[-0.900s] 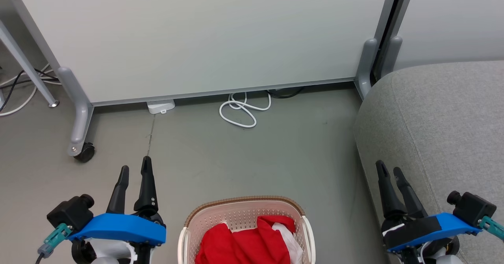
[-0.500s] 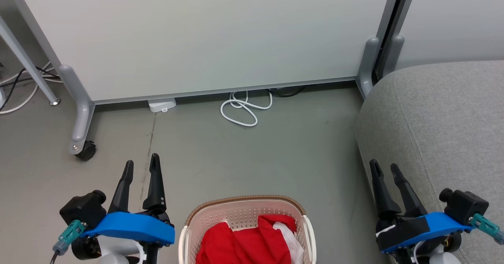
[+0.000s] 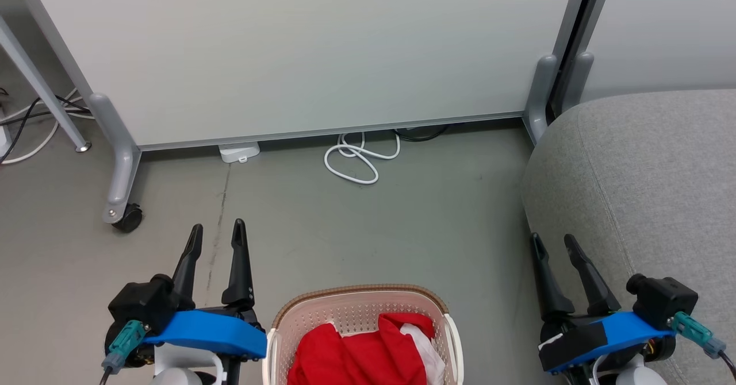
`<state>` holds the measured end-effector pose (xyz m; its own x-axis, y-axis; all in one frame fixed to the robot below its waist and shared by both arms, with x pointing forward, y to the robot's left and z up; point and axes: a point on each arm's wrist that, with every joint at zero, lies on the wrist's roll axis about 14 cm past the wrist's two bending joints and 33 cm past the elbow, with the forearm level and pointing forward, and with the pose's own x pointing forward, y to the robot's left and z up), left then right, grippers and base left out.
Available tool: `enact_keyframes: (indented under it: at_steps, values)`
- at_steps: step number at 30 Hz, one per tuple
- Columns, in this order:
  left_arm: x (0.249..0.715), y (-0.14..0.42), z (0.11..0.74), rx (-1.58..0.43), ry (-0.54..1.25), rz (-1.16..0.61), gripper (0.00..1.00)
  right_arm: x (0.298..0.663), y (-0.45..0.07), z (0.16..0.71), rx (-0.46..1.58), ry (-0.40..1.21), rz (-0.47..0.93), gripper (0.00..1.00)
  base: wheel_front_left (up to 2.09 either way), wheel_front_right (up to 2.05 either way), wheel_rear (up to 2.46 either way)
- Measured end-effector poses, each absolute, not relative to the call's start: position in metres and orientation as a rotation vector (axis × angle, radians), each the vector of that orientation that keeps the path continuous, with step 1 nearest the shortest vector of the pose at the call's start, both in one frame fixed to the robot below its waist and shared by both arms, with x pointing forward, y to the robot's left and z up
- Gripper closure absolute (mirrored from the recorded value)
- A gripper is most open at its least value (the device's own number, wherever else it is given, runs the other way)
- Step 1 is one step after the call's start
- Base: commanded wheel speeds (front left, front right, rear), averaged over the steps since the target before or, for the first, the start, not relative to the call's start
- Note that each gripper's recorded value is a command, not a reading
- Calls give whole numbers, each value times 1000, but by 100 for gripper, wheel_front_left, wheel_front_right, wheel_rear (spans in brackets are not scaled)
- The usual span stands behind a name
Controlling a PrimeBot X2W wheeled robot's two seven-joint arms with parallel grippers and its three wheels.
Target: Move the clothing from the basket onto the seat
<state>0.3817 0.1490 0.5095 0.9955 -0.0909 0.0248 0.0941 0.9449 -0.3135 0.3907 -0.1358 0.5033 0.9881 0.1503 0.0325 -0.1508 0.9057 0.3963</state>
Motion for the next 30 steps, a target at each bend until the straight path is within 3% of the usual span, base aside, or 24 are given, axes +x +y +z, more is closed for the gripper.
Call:
enact_keyframes:
  at_steps: [30]
  values:
    - [380,133,529,-54,-121,-170,0,392,-118,514,164,-72,235,0,0,0,0]
